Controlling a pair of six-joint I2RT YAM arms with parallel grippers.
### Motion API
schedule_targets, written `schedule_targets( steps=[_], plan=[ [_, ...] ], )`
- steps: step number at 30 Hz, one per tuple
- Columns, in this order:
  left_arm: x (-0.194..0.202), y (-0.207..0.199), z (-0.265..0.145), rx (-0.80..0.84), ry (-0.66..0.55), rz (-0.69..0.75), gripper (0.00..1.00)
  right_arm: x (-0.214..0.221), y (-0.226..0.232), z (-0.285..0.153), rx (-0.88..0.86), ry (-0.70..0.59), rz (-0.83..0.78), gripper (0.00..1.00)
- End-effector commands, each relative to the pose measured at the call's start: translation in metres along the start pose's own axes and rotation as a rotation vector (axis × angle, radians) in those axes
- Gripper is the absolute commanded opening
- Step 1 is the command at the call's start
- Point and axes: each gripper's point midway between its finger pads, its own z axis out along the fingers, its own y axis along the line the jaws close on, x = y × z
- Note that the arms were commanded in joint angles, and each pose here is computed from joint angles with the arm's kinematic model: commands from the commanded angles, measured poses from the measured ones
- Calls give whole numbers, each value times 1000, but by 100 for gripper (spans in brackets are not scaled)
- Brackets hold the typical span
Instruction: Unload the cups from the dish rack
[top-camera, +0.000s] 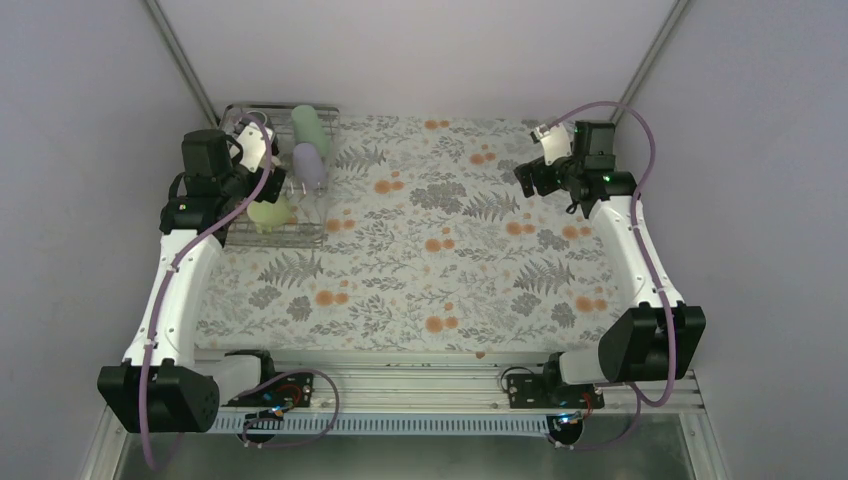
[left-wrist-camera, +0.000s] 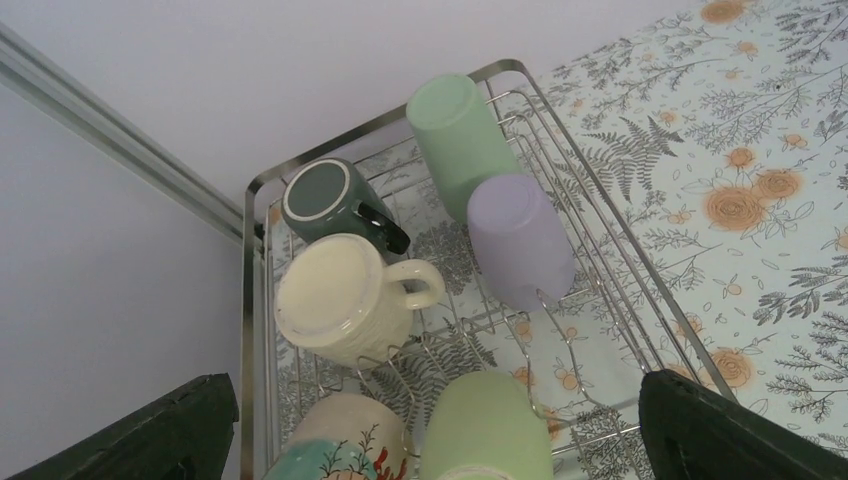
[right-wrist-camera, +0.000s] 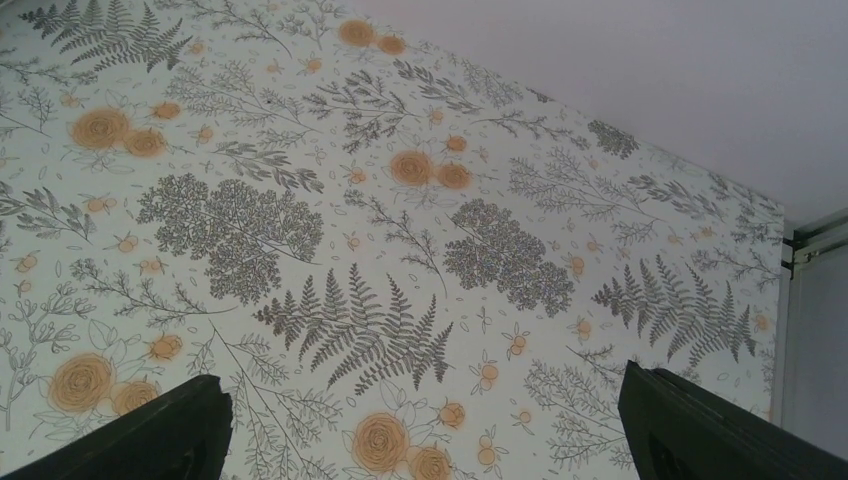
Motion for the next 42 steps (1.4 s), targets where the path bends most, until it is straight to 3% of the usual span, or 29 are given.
schedule_targets(
  steps=[1,8,18,33,42],
  plan=[
    [-9,8,-3,-35,-28,-8,100,-6,-3,-5,38,-27,-30,100],
    [8,31,14,-159,89,38,100,4,1,-2,16,15,-18,100],
    [64,-16,66,151,369,180,100,18,10,0,-22,58,-1,100],
    [140,-47,101,286,601,187,100,55,3,5,56,146,-46,100],
    [162,-36,101,229,689,227,100,71,7,10,56,173,-49,100]
  ],
)
